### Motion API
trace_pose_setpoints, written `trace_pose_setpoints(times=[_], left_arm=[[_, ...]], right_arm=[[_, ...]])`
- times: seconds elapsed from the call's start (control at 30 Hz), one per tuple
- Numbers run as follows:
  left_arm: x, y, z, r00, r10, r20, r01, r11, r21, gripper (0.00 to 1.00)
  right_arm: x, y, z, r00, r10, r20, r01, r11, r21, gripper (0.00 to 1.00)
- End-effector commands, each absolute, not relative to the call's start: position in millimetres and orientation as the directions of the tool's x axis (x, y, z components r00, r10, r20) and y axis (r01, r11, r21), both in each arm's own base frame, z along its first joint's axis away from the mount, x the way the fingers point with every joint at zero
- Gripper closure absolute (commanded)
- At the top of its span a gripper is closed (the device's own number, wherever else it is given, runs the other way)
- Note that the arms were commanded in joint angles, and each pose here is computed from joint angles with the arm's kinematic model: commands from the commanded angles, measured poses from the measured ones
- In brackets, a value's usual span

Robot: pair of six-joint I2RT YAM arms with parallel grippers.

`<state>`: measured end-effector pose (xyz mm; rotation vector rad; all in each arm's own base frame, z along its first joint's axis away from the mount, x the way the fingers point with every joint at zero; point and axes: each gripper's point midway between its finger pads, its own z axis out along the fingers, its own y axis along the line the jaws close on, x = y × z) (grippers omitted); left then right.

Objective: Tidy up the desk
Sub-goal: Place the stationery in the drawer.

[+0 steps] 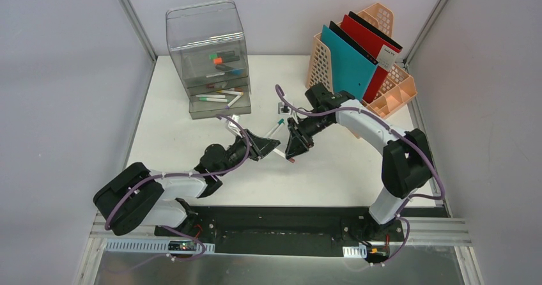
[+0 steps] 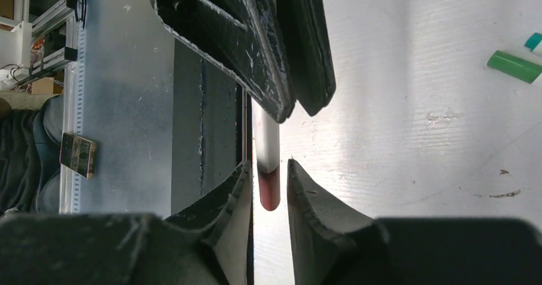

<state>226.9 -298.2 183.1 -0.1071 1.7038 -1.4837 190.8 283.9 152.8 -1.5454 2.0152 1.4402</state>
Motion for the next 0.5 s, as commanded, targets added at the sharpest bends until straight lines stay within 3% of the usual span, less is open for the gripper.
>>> trace_pose_setpoints(times=[0.0, 0.2, 0.47], left_arm=[[225, -294, 196, -0.6, -0.582, -0.549, 0.481, 0.286, -0.829, 1.0], [224, -290, 191, -0.596, -0.575, -0.561, 0.468, 0.32, -0.824, 1.0], [236, -262, 168, -0.546, -0.615, -0.568, 0.343, 0.455, -0.822, 1.0]], right_arm=[[197, 284, 172, -0.365, -0.564, -0.741, -0.875, -0.064, 0.48, 0.69], [199, 282, 173, -0.36, -0.56, -0.746, -0.884, -0.051, 0.465, 0.59], [203, 278, 174, -0.344, -0.559, -0.754, -0.9, -0.034, 0.435, 0.57]])
